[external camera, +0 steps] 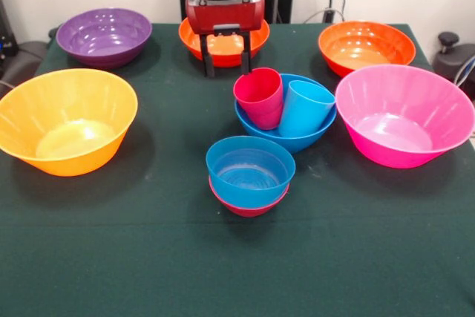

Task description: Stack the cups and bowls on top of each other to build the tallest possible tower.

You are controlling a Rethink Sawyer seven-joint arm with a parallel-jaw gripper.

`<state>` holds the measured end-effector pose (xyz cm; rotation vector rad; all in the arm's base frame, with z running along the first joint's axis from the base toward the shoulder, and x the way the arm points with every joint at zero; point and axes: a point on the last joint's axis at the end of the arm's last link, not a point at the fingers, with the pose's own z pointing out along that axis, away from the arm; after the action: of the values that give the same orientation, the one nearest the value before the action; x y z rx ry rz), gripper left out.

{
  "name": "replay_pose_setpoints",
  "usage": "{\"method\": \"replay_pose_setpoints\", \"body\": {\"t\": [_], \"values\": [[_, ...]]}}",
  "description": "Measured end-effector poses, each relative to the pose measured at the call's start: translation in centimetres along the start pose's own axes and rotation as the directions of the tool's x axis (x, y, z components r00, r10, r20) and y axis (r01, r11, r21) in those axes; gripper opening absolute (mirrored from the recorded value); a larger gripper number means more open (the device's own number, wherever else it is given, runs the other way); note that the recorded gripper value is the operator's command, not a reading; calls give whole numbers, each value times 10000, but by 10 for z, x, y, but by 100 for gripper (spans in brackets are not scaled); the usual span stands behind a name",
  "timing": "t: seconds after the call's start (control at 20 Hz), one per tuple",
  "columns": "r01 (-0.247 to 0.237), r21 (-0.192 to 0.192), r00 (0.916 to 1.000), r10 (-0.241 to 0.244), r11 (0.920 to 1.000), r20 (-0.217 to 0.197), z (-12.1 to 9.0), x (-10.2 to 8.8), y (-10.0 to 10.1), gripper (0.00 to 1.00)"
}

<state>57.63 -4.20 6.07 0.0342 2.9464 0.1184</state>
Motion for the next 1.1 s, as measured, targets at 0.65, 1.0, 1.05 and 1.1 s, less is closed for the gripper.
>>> {"method": "replay_pose_setpoints", "body": {"t": [0.65,1.0,1.05,1.1], "values": [[-442,141,9989,440,9989,131,-29,-24,3,100],[-439,122,9990,438,9990,46,-27,-41,11,100],[-441,95,9990,440,9990,96,-23,-46,12,100],[-450,71,9989,450,9990,122,-19,-50,12,100]]}}
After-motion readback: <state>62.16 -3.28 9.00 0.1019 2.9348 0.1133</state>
